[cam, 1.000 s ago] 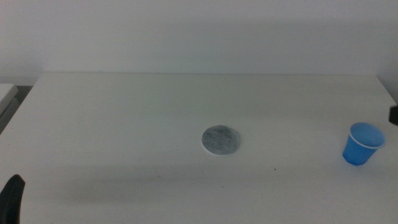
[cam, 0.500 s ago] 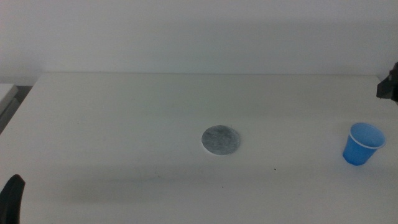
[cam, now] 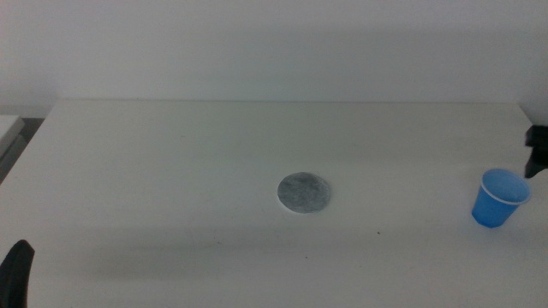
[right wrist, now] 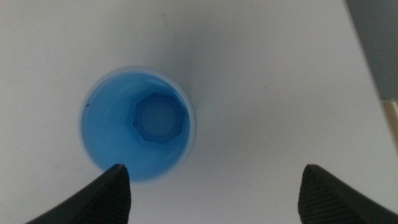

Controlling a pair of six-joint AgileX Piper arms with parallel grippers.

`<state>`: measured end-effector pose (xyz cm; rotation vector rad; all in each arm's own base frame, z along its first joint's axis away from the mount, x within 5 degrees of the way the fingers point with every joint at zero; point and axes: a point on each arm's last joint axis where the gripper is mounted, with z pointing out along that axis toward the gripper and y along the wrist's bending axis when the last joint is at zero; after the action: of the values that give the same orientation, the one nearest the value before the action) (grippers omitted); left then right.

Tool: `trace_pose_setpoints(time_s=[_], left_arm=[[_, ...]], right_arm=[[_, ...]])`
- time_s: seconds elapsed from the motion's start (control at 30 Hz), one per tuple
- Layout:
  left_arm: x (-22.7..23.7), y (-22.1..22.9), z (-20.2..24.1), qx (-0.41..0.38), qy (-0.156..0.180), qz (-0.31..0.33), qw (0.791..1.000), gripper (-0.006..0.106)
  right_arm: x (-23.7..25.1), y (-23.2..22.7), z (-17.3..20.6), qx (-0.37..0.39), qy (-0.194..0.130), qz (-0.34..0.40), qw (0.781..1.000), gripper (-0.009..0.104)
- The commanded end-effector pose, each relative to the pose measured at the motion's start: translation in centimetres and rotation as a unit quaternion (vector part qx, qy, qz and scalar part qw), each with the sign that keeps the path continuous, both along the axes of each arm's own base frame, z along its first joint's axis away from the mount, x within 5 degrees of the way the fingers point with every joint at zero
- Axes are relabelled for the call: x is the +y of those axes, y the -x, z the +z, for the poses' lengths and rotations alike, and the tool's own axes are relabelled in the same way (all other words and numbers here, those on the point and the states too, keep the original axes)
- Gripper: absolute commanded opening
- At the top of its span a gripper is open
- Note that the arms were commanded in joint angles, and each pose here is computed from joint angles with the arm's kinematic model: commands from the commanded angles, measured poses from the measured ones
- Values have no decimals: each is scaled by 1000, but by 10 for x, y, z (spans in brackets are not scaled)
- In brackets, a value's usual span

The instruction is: Place an empty cup on a cup mat.

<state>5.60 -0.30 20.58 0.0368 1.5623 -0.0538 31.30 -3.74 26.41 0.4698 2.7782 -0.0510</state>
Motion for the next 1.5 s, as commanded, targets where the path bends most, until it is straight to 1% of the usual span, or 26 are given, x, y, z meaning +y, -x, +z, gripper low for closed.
trace_pose_setpoints(time_s=[0.0,0.07,0.2,0.23,0.27,0.33,0.43,0.47,0.5,0.6,0.7,0.8,0.87,1.0,1.13,1.2,1.23,1.3,1.47], left_arm=[[0,0,1,-4,4,-2,1000,94],[0,0,1,-4,4,-2,1000,94],[0,0,1,-4,4,-2,1000,94],[0,0,1,-4,4,-2,1000,94],[0,0,1,-4,4,-2,1000,94],[0,0,1,-4,4,-2,1000,94],[0,0,1,-4,4,-2,1000,94],[0,0,1,-4,4,-2,1000,94],[0,0,1,-4,4,-2,1000,94],[0,0,1,-4,4,-2,1000,94],[0,0,1,-4,4,-2,1000,94],[0,0,1,-4,4,-2,1000,94],[0,0,1,-4,4,-2,1000,94],[0,0,1,-4,4,-2,1000,94],[0,0,1,-4,4,-2,1000,94],[0,0,1,-4,4,-2,1000,94],[0,0,1,-4,4,-2,1000,94],[0,0,1,-4,4,-2,1000,94],[0,0,1,-4,4,-2,1000,94]], right_arm=[[-3,-10,-11,2,-3,-4,1000,76],[-3,-17,-24,10,-10,-5,1000,76],[-4,-27,-45,23,-13,-4,1000,76],[-4,-29,-49,24,-13,-4,1000,74],[-4,-31,-53,27,-12,-3,1000,69],[-4,-34,-61,32,-14,-4,999,54],[-5,-37,-67,31,-15,-6,999,17],[-5,-38,-68,28,-15,-6,999,4],[-5,-39,-69,26,-14,-5,1000,-2],[-3,-42,-60,16,-11,0,1000,-2],[13,-48,-35,1,-9,22,1000,-2],[45,-56,-7,-14,-7,64,998,-2],[68,-60,9,-29,-11,88,996,-2],[120,-67,30,-61,-22,142,988,-2],[173,-76,34,-61,-27,195,978,-2],[196,-79,32,-60,-41,212,975,-2],[208,-81,30,-58,-53,220,972,-2],[227,-83,25,-56,-64,237,968,-2],[261,-80,0,-30,-63,269,961,-2]])
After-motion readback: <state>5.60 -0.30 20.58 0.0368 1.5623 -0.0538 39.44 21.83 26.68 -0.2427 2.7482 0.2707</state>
